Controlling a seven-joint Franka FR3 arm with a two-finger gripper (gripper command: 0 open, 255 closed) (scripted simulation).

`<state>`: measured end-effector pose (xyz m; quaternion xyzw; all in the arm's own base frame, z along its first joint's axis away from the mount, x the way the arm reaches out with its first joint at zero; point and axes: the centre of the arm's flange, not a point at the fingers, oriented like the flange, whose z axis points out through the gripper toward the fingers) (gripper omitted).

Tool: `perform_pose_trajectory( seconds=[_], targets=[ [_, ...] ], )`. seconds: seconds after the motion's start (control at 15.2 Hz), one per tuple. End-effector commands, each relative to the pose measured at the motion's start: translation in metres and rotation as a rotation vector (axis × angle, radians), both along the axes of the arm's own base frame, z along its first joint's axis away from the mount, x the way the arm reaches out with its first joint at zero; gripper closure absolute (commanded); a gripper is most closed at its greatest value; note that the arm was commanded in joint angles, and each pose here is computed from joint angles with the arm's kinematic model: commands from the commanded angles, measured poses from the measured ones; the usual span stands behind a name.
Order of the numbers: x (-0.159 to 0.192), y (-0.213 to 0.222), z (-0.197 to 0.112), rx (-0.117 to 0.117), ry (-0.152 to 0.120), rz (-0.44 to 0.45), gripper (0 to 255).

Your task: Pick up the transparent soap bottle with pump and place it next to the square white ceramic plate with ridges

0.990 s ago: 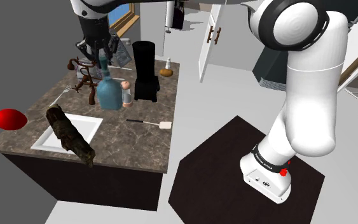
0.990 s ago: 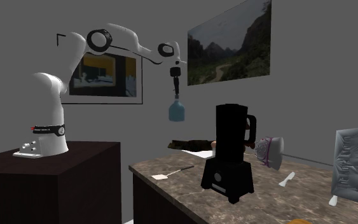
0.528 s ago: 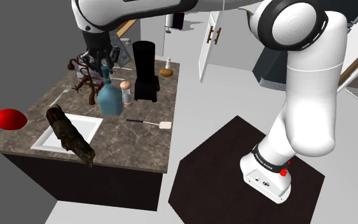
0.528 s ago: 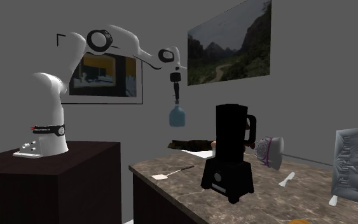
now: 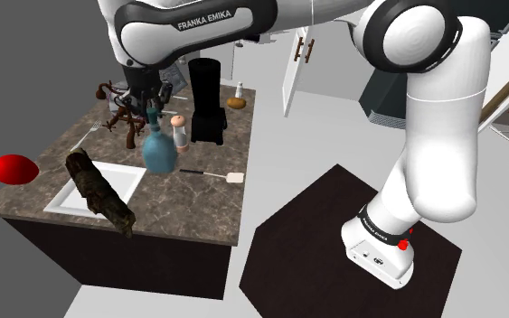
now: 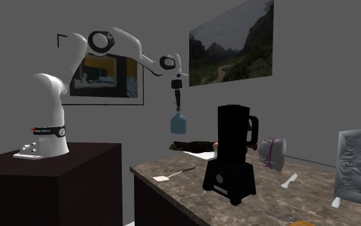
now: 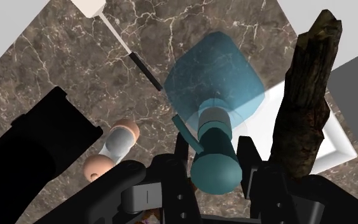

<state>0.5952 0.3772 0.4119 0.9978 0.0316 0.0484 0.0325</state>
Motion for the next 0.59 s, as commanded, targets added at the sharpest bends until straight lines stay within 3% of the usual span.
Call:
perform_pose_trajectory(
  seconds=[0.0,0.53],
  targets=[
    [0.001,-0.001,-0.01,0.001,-0.001,0.0,255],
    [0.001,-0.001,-0.052,0.001,-0.001,0.0,255]
  ],
)
